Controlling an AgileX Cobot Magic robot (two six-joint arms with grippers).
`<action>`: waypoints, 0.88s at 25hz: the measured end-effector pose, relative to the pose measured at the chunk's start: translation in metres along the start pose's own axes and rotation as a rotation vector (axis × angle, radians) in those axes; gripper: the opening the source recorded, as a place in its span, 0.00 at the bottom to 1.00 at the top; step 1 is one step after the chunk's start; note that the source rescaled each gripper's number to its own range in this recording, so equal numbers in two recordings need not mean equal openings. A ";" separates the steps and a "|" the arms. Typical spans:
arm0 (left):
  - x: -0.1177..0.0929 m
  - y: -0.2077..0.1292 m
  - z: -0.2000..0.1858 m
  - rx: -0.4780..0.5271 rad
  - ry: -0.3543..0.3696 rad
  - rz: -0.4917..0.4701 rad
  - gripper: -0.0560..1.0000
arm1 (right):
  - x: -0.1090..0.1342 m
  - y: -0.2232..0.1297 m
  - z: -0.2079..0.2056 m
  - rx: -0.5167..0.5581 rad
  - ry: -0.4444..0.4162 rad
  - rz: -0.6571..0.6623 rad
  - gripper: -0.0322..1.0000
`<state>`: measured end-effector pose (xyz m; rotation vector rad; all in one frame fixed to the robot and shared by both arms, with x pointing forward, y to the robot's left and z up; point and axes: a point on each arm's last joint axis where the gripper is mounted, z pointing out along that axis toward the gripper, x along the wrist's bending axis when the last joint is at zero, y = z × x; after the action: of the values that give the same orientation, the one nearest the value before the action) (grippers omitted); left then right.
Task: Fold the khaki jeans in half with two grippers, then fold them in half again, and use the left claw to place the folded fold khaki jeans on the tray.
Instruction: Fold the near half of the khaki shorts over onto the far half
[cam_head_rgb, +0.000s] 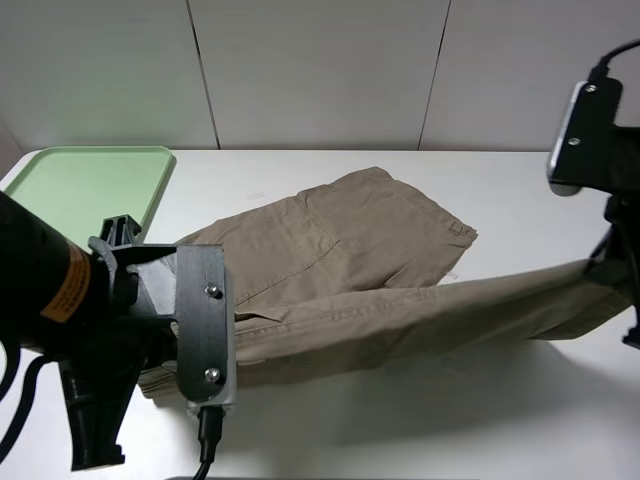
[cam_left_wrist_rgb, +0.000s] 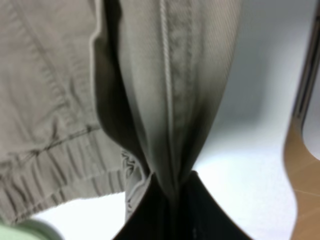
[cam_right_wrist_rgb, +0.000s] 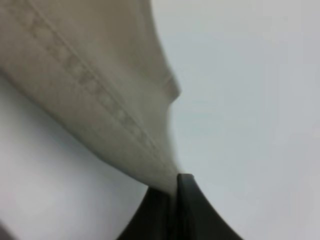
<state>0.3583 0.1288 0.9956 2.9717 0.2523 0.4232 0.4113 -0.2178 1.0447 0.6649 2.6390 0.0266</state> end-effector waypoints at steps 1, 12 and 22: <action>0.002 -0.001 0.000 0.003 0.006 -0.022 0.05 | -0.005 0.009 0.004 0.005 -0.009 -0.012 0.03; 0.037 -0.013 0.006 -0.031 0.067 -0.219 0.05 | -0.085 0.095 0.042 -0.051 -0.092 0.013 0.03; 0.069 -0.029 0.009 -0.080 0.134 -0.372 0.05 | -0.122 0.157 0.079 -0.137 -0.117 0.017 0.03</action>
<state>0.4214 0.1690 1.0009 2.7347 0.7653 0.5665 0.6107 -0.1409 1.0385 0.6227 2.4935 0.1664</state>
